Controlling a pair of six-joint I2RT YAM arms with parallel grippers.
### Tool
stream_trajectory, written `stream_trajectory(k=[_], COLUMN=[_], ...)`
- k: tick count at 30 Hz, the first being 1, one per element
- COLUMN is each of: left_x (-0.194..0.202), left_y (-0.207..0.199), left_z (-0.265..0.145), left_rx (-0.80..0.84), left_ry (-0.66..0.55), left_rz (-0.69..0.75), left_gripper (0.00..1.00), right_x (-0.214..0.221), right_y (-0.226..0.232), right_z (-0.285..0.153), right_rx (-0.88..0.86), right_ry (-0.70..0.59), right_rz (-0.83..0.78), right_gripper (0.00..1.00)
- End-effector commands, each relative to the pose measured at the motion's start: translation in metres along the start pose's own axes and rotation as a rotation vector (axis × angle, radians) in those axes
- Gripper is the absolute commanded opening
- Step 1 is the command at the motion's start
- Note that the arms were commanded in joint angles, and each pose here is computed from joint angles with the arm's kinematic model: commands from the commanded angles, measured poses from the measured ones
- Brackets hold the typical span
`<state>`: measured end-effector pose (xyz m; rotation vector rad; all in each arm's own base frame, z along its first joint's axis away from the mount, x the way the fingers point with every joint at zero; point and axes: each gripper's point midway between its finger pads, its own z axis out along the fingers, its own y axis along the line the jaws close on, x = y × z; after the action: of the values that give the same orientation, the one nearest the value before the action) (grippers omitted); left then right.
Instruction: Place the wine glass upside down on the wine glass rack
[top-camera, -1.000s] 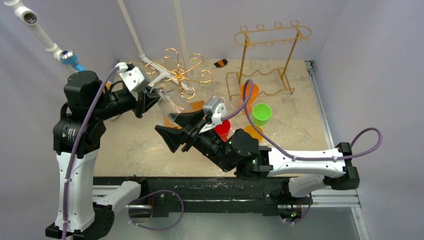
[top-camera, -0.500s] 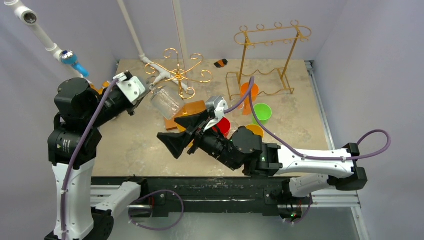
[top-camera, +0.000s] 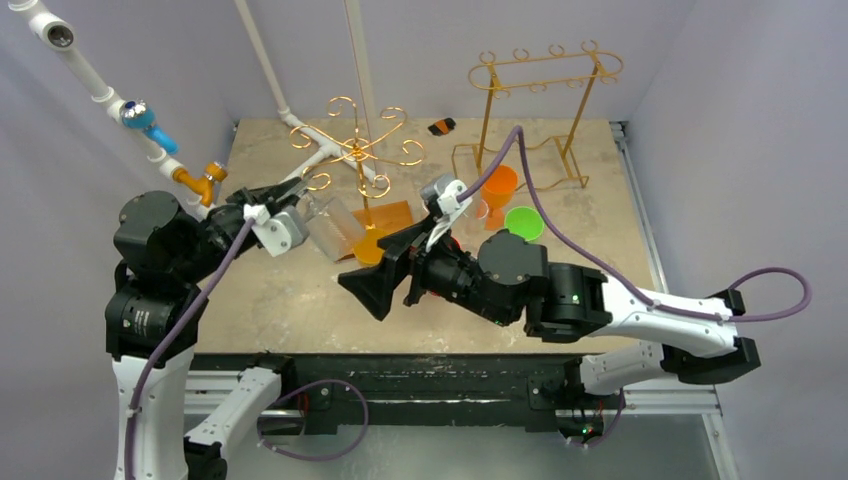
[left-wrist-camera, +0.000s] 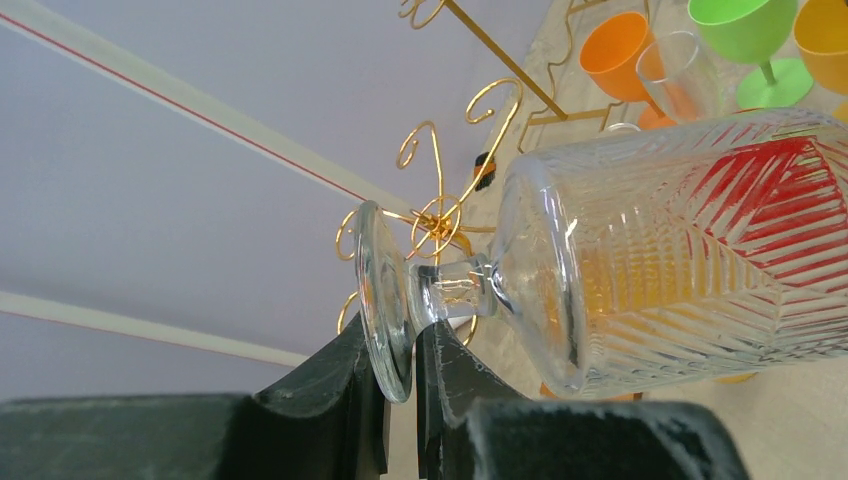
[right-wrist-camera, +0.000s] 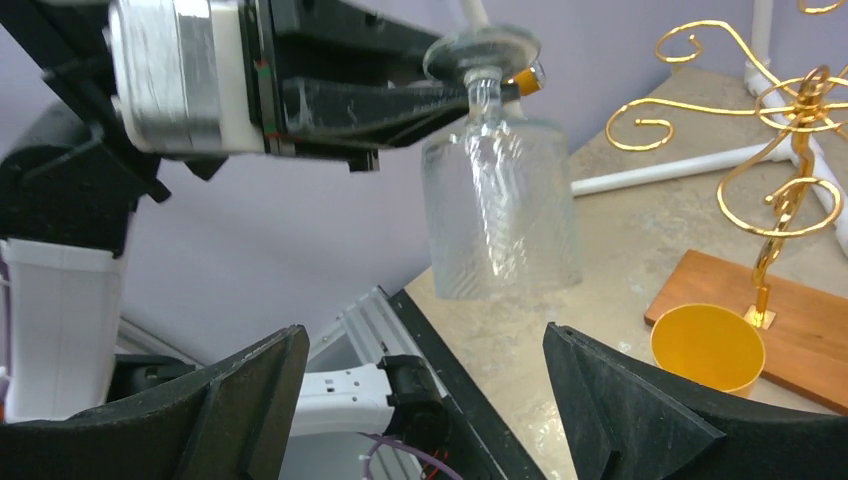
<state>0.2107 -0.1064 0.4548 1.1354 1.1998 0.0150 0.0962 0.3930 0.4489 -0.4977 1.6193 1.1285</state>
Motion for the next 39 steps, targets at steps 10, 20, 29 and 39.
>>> stream_trajectory(k=[10,20,29,39], left_x=[-0.056,-0.064,-0.074,-0.080], left_y=[0.005,-0.006,-0.006,-0.009], left_z=[-0.015,-0.027,-0.038,-0.044], left_rx=[0.001,0.021,-0.006,-0.014], left_ry=[-0.223,-0.244,-0.265,-0.286], left_rz=[0.339,0.470,0.556,0.597], left_gripper=[0.00,0.00,0.00,0.00], right_x=[-0.034,-0.016,0.012,0.026], right_y=[-0.001,0.014,0.020,0.017], right_z=[0.012,0.033,0.054,0.069], right_rx=[-0.154,-0.250,-0.309,-0.305], right_ry=[0.088,0.139,0.190,0.200], right_rz=[-0.073,-0.048,-0.012,0.001], right_gripper=[0.99,0.99,0.99,0.94])
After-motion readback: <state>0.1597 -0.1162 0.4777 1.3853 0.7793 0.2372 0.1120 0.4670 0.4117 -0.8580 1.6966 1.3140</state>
